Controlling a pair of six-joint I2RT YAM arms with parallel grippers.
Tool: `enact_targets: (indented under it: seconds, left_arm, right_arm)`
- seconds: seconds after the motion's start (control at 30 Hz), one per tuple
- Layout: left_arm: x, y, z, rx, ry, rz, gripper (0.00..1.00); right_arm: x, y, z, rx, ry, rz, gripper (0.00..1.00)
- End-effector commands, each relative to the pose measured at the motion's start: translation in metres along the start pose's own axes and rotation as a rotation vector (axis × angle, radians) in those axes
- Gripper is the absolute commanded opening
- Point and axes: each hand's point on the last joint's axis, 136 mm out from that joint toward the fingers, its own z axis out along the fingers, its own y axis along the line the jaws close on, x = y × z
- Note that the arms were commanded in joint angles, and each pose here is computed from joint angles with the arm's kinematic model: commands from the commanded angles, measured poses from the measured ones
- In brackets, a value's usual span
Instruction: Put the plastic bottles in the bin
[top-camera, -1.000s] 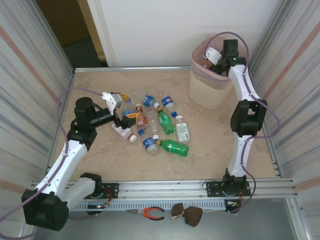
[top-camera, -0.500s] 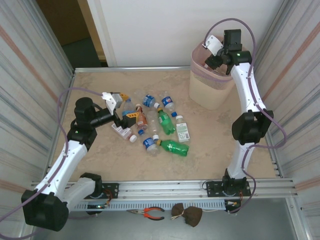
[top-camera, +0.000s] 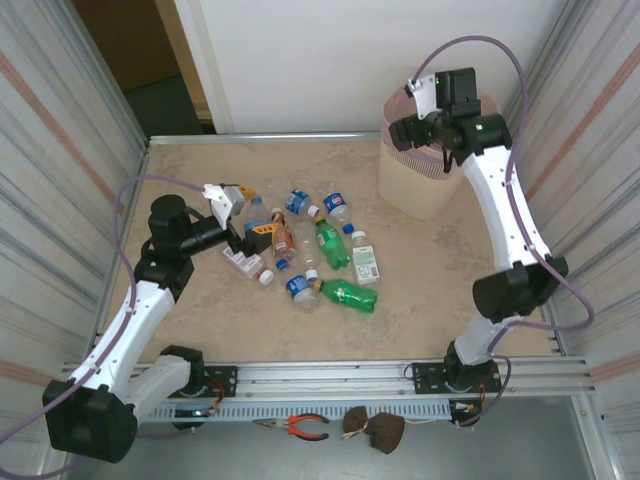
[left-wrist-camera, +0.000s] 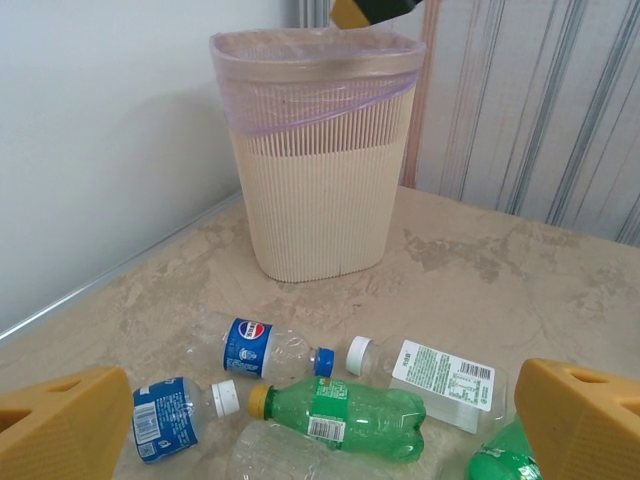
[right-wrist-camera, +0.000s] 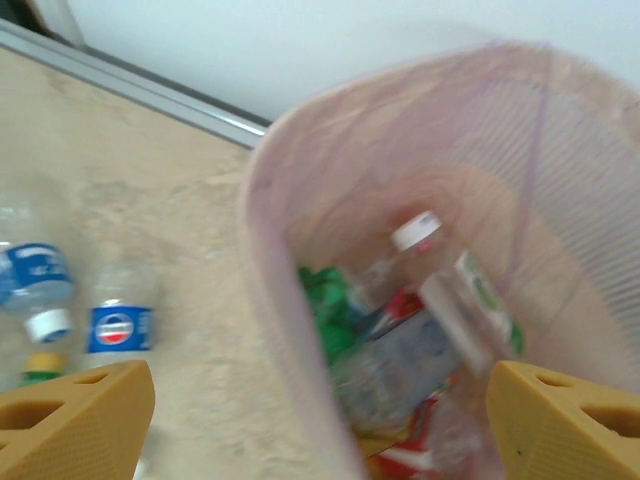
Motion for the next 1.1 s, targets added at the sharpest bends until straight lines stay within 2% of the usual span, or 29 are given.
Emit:
enact_targets:
  seconds: [0.0,0.17,0.33,0.5,0.63,0.77,1.07]
  left_arm:
    - [-0.003,0.000,0.000,-0.012,-0.003,0.004,0.99]
    - [0.000,0.003,0.000,-0.028,0.006,-0.001,0.99]
    - [0.001,0.004,0.002,-0.028,0.010,-0.006,0.99]
    - [0.001,0.005,0.002,-0.028,0.011,-0.007,0.99]
    - [0.001,0.005,0.003,-0.026,0.010,-0.011,0.99]
    - [0.002,0.005,0.003,-0.026,0.012,-0.014,0.99]
    - [0.003,0.006,0.005,-0.017,0.016,-0.028,0.99]
  right_arm:
    - [0.013,0.015,-0.021,-0.040,0.000,0.204,0.84]
    - [0.052,0.056,-0.024,-0.093,0.069,0.261,0.81]
    - [0.097,0.093,-0.020,-0.112,0.208,0.320,0.74]
    - [0.141,0.122,-0.010,-0.106,0.343,0.392,0.75]
    - [0.176,0.136,0.000,-0.098,0.465,0.402,0.71]
    - [0.201,0.142,0.011,-0.066,0.522,0.386,0.70]
    - [0.248,0.167,0.042,-0.114,0.683,0.380,0.75]
